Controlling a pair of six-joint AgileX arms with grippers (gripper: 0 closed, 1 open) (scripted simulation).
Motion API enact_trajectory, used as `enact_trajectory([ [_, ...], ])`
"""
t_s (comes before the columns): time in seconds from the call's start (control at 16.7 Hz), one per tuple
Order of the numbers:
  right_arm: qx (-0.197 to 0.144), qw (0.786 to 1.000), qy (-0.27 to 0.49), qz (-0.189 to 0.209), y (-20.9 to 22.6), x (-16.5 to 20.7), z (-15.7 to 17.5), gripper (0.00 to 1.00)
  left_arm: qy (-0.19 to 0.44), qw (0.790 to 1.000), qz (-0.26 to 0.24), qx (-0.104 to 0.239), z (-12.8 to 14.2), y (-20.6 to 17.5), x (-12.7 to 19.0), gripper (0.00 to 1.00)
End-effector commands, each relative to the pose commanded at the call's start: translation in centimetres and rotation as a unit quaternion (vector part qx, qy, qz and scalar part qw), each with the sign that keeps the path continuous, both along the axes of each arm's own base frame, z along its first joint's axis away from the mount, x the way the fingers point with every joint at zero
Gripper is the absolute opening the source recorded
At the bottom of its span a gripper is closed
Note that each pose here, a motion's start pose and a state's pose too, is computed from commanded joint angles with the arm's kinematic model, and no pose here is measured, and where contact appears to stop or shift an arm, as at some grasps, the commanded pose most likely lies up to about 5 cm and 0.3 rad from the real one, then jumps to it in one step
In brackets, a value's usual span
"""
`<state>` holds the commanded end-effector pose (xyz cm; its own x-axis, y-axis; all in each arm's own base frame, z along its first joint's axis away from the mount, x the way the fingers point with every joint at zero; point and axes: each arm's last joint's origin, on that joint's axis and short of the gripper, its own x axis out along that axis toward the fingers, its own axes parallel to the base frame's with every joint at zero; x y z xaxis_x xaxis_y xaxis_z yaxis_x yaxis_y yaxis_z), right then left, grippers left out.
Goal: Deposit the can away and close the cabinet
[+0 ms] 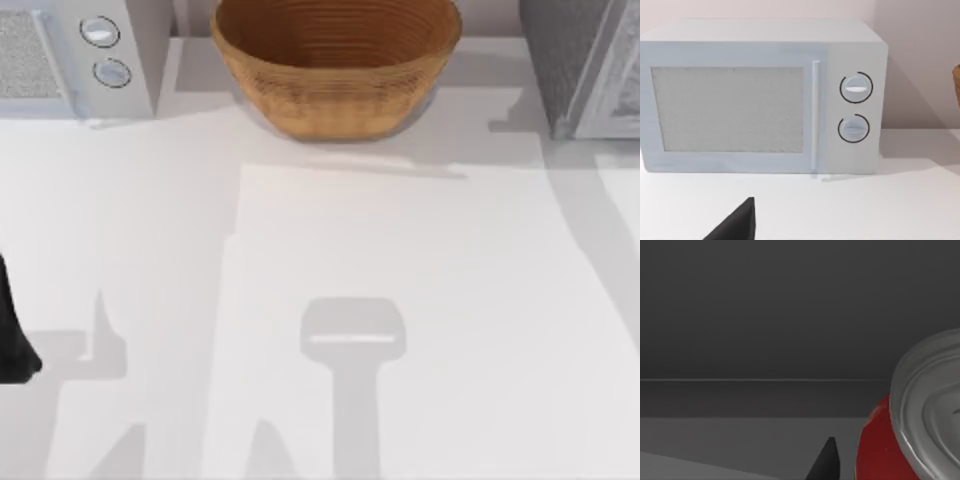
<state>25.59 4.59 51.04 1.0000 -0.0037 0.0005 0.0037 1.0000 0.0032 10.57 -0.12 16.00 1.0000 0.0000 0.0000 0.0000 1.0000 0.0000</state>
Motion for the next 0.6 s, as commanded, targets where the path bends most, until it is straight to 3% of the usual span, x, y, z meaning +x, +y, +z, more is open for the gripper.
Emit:
enact_trajectory([
  [0.24, -0.001, 1.000, 0.006, -0.001, 0.1, 1.5, 0.4, 0.00, 0.000, 1.000, 0.000, 0.000, 0.0, 0.0, 0.0, 1.00],
  [0.6, 0.001, 1.000, 0.005, 0.002, 0.5, 7.4, 2.7, 0.00, 0.000, 1.000, 0.000, 0.000, 0.0, 0.0, 0.0, 1.00],
])
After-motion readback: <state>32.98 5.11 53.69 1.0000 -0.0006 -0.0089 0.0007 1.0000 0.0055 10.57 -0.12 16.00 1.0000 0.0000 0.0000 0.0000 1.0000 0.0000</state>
